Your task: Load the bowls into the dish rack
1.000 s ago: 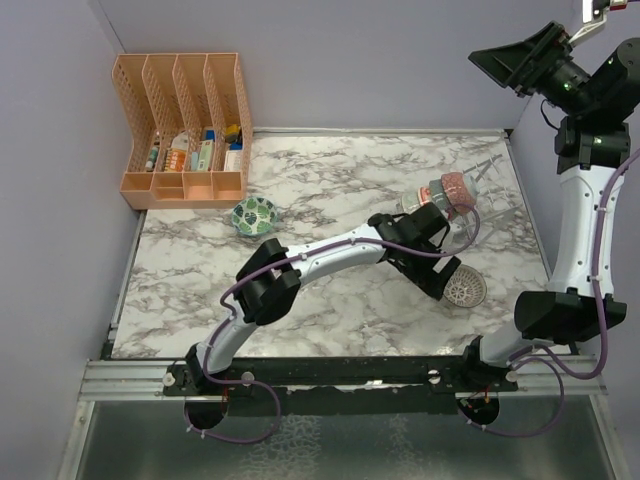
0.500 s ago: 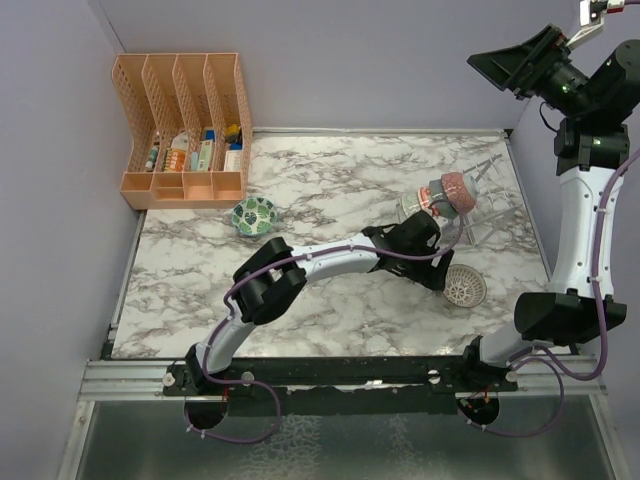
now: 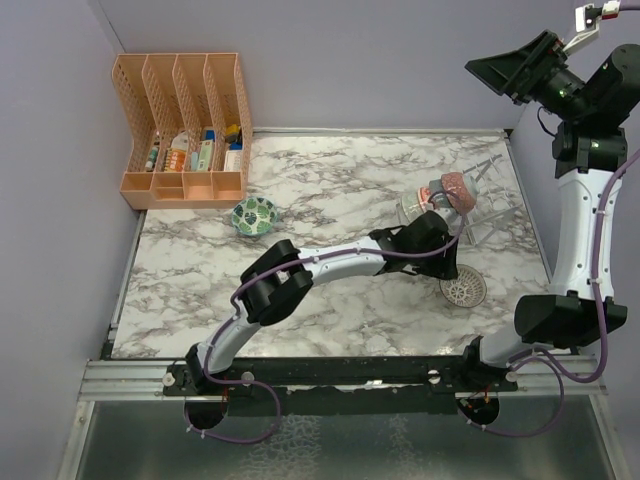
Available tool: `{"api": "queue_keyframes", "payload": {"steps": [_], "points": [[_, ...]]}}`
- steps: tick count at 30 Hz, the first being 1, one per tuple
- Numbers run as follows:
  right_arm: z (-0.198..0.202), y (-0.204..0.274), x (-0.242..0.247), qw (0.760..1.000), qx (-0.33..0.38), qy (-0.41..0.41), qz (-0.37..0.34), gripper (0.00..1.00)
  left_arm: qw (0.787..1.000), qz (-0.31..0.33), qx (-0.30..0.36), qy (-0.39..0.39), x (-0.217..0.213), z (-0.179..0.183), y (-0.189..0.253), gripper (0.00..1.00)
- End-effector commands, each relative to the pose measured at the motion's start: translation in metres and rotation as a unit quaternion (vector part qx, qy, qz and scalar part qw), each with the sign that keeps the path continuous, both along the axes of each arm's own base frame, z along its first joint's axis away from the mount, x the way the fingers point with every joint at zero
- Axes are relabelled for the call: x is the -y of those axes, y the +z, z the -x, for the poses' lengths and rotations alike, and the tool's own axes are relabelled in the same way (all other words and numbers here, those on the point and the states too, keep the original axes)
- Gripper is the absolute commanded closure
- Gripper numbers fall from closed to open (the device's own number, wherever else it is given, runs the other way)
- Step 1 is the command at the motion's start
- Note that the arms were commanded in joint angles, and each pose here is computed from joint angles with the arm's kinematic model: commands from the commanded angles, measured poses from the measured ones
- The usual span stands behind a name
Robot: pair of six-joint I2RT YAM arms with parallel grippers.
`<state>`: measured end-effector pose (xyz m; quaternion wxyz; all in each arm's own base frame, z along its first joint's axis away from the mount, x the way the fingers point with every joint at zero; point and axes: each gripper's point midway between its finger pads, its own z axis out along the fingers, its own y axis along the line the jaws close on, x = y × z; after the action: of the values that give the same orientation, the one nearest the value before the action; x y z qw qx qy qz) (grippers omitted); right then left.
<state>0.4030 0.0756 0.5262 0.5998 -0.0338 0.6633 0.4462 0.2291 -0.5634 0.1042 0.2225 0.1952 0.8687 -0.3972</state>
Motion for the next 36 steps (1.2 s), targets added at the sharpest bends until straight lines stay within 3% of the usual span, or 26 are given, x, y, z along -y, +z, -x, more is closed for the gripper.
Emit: {"api": "queue_keyframes", "payload": {"steps": [1, 7, 12, 18, 24, 30, 36], "points": [[0.013, 0.011, 0.000, 1.000, 0.023, -0.004, 0.009, 0.00, 1.000, -0.013, -0.008, 0.007, 0.010, 0.009, -0.018, 0.46], [0.012, 0.007, 0.000, 1.000, 0.018, -0.003, 0.008, 0.00, 1.000, -0.031, -0.005, -0.002, 0.013, 0.016, -0.033, 0.46], [0.013, 0.007, 0.000, 1.000, 0.018, -0.006, 0.008, 0.00, 0.999, -0.045, 0.000, -0.004, 0.005, 0.017, -0.039, 0.64], [0.015, 0.013, 0.001, 1.000, 0.024, -0.012, 0.009, 0.00, 0.996, -0.081, 0.030, -0.006, -0.018, 0.015, -0.026, 0.78], [0.017, 0.018, 0.002, 0.999, 0.028, -0.017, 0.007, 0.00, 0.982, -0.161, 0.093, 0.018, -0.091, 0.010, 0.001, 0.96], [0.016, 0.018, 0.000, 1.000, 0.027, -0.010, -0.001, 0.00, 0.966, -0.220, 0.115, 0.067, -0.174, 0.002, 0.024, 0.97], [0.018, 0.013, -0.001, 1.000, 0.023, -0.004, -0.007, 0.00, 0.966, -0.222, 0.098, 0.085, -0.232, -0.010, 0.014, 0.97]]}}
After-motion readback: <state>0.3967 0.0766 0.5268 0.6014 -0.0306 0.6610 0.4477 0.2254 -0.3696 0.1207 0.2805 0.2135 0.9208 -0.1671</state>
